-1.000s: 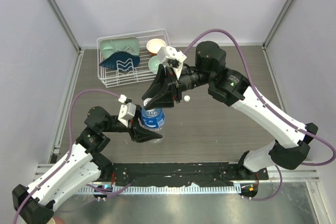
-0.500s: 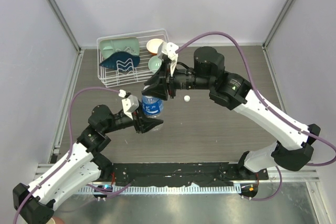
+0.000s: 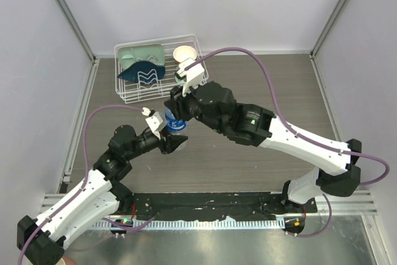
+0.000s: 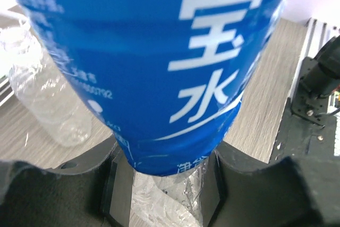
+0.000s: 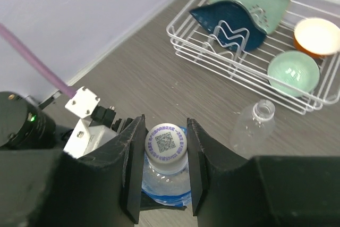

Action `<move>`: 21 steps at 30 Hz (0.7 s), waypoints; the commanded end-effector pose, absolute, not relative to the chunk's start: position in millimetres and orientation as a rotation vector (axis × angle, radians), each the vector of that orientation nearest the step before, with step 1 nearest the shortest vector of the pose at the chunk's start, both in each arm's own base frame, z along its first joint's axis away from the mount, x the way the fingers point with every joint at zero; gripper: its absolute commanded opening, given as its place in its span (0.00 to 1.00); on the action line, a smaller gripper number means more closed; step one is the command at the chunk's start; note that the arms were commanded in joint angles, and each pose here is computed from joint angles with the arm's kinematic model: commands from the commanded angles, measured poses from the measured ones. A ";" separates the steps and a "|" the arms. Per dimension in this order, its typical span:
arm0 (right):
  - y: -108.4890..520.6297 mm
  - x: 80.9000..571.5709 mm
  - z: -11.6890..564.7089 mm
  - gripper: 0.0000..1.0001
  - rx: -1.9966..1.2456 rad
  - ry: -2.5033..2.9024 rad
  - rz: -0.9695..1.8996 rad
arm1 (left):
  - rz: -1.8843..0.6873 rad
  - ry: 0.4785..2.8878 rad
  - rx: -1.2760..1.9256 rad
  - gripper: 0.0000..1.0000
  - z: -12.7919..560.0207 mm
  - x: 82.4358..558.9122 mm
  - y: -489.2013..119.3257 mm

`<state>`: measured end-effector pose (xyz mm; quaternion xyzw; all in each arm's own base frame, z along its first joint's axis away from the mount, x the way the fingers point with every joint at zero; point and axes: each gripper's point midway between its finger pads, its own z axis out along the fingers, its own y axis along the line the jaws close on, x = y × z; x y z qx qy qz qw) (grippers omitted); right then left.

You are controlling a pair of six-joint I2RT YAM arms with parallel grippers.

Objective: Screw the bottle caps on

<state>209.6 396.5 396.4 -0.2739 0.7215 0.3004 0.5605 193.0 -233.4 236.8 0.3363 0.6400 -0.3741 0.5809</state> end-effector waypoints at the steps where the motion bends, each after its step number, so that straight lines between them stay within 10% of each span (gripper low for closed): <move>1: 395.0 200.6 316.2 0.03 -0.634 1.945 0.465 | -0.783 1.254 0.727 0.00 299.2 206.8 -227.6; 21: 385.8 213.3 436.3 0.76 -0.523 1.772 0.456 | -0.798 1.340 0.820 0.00 252.4 200.0 -231.0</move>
